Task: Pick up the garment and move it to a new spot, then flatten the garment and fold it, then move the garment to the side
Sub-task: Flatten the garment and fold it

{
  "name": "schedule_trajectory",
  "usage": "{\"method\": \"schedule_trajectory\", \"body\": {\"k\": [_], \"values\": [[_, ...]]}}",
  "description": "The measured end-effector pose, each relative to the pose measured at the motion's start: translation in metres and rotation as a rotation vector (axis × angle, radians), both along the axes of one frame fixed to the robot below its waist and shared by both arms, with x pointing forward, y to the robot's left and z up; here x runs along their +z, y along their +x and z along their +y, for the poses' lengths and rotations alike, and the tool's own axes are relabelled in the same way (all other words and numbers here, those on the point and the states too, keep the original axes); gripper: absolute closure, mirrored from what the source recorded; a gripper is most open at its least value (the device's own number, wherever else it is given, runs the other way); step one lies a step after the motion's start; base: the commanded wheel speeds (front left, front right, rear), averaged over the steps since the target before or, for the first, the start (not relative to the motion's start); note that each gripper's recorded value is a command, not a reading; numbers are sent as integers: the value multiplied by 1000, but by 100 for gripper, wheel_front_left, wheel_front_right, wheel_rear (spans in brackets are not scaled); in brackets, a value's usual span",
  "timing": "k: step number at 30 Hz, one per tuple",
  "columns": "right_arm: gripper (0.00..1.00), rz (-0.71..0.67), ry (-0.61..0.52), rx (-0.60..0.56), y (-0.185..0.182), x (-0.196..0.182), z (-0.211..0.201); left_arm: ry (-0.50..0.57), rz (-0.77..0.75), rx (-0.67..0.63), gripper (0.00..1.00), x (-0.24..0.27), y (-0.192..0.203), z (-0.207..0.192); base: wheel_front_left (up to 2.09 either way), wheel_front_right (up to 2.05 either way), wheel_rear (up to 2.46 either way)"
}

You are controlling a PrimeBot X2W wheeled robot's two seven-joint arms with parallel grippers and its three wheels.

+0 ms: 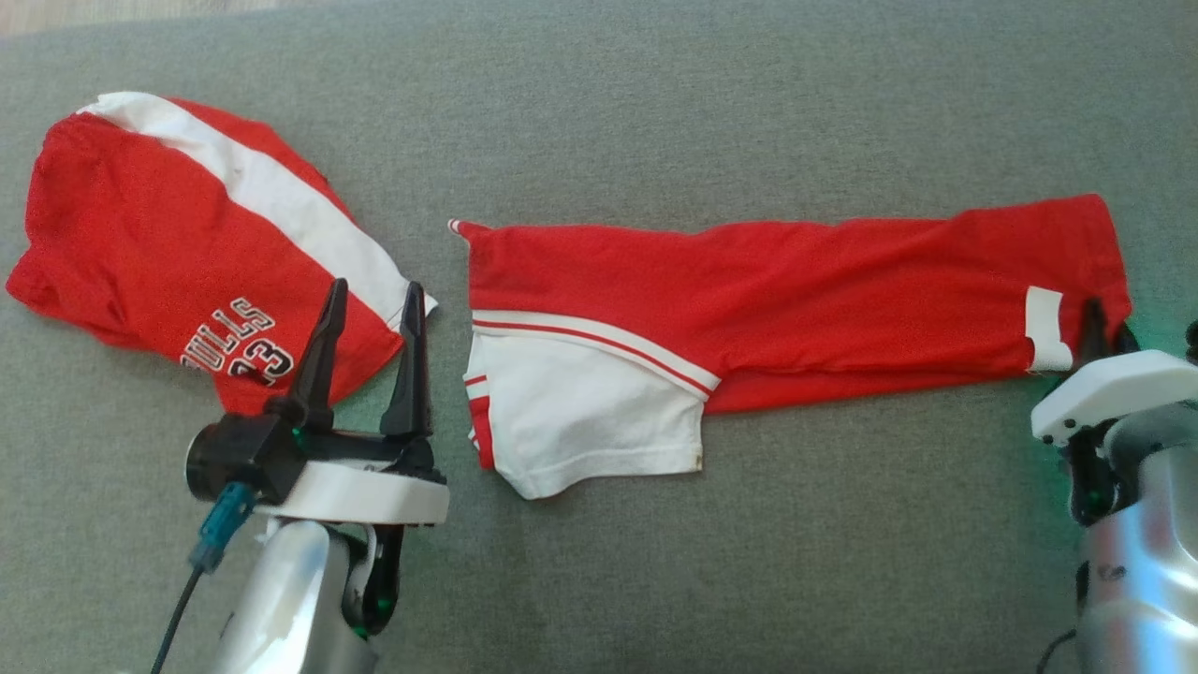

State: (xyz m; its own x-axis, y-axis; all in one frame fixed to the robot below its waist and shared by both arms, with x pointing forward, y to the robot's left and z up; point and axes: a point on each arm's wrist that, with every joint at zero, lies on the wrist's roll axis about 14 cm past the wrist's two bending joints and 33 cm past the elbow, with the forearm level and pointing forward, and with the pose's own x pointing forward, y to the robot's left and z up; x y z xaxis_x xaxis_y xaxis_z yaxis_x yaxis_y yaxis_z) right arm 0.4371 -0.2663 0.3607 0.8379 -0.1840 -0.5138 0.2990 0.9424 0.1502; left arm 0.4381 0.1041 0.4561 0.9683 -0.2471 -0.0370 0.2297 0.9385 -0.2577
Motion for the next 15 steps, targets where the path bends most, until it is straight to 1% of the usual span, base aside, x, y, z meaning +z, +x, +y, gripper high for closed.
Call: {"method": "schedule_trajectory", "body": {"k": [4, 7, 11, 13, 15], "values": [[100, -22, -24, -18, -2, 8, -14, -3, -9, -5, 0, 3, 1, -2, 0, 0, 0], [100, -33, -64, -61, -7, 18, -43, -5, -17, -7, 0, 7, 1, -3, 0, 0, 0], [100, -67, -148, -121, -15, 38, -86, -6, -32, -1, 0, 12, 2, -2, 0, 0, 0], [100, -74, -166, -132, -17, 44, -95, -7, -42, 0, 0, 16, 1, -1, 0, 0, 0], [100, -80, -169, -128, -18, 47, -95, -7, -54, 0, 0, 22, -1, -1, 0, 0, 0]]}}
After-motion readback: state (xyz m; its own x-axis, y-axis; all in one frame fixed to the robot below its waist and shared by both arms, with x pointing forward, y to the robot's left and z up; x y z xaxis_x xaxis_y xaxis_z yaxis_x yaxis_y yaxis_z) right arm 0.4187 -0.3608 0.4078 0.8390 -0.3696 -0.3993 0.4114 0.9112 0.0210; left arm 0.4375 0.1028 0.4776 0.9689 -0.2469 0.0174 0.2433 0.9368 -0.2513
